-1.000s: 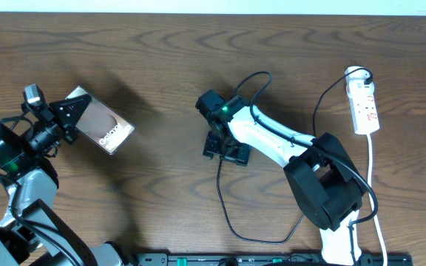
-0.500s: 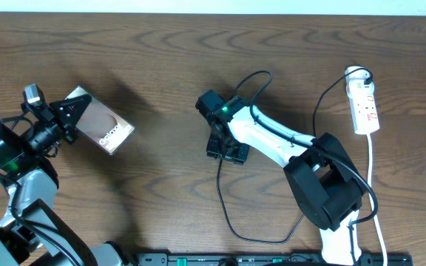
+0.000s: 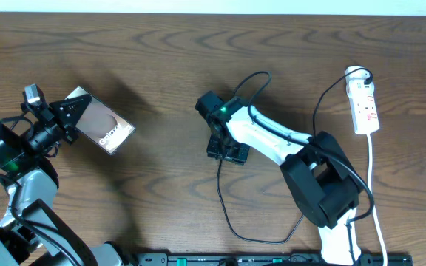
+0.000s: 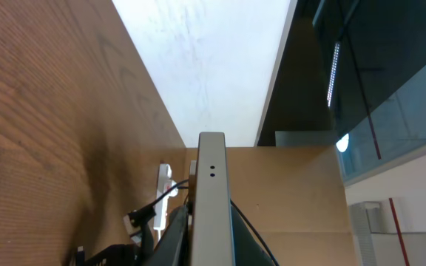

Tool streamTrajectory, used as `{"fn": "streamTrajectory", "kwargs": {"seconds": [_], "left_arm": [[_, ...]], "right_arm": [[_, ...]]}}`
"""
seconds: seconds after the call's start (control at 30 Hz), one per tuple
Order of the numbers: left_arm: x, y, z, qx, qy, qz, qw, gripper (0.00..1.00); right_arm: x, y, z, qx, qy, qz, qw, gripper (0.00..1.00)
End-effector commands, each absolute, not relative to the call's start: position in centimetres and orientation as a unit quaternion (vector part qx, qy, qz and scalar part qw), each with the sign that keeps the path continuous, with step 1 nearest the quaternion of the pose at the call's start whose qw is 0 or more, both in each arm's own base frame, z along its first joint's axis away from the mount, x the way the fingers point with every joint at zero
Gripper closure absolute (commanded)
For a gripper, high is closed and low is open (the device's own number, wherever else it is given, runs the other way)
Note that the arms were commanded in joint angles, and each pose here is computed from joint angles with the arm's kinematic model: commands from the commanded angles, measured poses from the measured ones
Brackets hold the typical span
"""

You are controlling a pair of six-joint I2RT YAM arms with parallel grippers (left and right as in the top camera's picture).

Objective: Plug charger to phone and switch on socket
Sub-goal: 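Close the right gripper on the black USB-C plug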

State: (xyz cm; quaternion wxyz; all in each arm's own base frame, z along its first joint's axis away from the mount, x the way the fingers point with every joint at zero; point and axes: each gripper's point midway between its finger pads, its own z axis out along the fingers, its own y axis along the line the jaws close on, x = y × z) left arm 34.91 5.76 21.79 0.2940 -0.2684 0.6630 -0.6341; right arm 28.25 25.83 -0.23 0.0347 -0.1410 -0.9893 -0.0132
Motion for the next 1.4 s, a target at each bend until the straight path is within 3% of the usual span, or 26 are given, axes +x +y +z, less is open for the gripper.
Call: {"fn": "streamTrajectory", "kwargs": {"seconds": [0.0,0.43,0.6,0.67,0.87,1.37], "left_arm": [[34.46,5.44,22.13,-0.251,0.667,-0.638,0.291,0.93],[34.47,5.44,22.14,-0.251,0.667,-0.638,0.292,0.93],[34.47,5.44,22.13,-0.251,0.667,-0.638,0.291,0.93],[34.47,5.44,22.13,-0.251,0.667,-0.638,0.291,0.92],[34.47,5.44,22.13,-0.251,0.667,-0.638,0.291,0.93],[34.46,5.43,22.13,-0.25,0.668,-0.637,0.292,0.93]], "right_arm": [[28.39,25.76,-1.49,-0.142,-0.989,-0.001,0.033,0.48],[28.44,25.81,-1.58,-0.142,-0.989,-0.002,0.032,0.52],[28.42,25.81,-1.58,-0.142,-0.989,-0.002,0.032,0.66],[28.42,25.81,-1.58,-0.142,-0.989,-0.002,0.032,0.77],[28.42,25.82,-1.58,-0.144,-0.989,-0.002,0.033,0.88],[28.86,26.17,-1.6,-0.147,-0.989,-0.01,0.025,0.8]]}}
